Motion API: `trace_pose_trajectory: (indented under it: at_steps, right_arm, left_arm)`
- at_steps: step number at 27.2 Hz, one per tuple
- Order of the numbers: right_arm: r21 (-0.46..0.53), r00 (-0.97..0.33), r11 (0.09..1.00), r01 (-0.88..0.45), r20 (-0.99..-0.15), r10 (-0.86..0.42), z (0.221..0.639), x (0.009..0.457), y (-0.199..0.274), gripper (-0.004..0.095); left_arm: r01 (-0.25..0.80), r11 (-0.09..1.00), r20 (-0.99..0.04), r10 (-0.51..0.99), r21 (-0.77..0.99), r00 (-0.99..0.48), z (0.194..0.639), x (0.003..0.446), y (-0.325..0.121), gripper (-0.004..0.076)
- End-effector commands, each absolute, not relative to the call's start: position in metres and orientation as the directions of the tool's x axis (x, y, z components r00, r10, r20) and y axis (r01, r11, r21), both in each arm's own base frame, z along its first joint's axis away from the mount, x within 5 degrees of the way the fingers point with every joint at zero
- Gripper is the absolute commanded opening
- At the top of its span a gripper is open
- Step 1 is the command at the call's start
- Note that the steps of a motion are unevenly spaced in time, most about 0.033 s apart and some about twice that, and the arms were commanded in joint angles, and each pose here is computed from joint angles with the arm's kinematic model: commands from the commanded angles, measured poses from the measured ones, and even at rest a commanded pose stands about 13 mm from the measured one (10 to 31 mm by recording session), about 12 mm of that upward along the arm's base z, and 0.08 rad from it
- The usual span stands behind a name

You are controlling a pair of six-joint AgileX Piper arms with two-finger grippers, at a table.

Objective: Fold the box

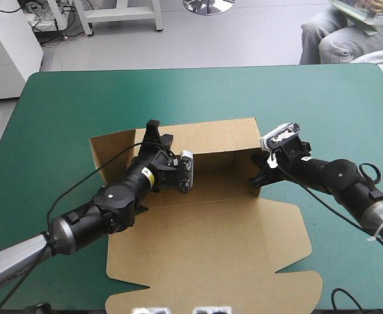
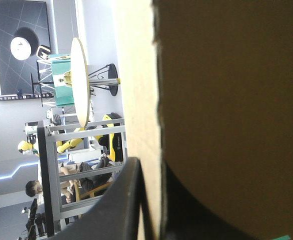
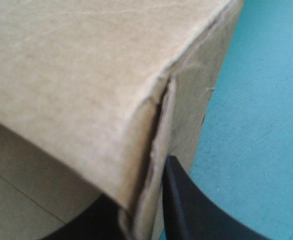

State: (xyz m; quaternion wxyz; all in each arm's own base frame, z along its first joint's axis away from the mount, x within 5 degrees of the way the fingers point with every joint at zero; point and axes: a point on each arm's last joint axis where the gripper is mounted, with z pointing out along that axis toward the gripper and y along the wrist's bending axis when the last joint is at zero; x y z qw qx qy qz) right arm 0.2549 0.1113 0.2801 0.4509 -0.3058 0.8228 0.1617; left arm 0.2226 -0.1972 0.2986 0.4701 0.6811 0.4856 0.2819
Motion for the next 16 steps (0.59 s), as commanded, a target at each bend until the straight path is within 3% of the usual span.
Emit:
trace_pose_trajectory:
  at_steps: [1, 4, 7, 16]
  right_arm:
    - [0.028, -0.388, 0.740, -0.672, -0.865, -0.319, 0.294, 0.250, 0.116, -0.0017]
    - [0.028, -0.394, 0.775, -0.631, -0.872, -0.290, 0.295, 0.254, 0.113, -0.0017]
    - [0.018, -0.391, 0.793, -0.608, -0.877, -0.280, 0.296, 0.256, 0.111, -0.0017]
    - [0.004, -0.383, 0.828, -0.561, -0.888, -0.255, 0.298, 0.260, 0.108, -0.0017]
  left_arm:
    - [0.430, -0.045, -0.165, 0.883, 0.902, 0.439, 0.302, 0.215, -0.207, 0.0155]
    - [0.428, -0.034, -0.181, 0.874, 0.903, 0.451, 0.305, 0.210, -0.210, 0.0332]
    - [0.423, -0.013, -0.207, 0.859, 0.906, 0.469, 0.312, 0.201, -0.212, 0.0414]
    - [0.363, 0.023, -0.228, 0.814, 0.931, 0.534, 0.340, 0.166, -0.212, 0.0428]
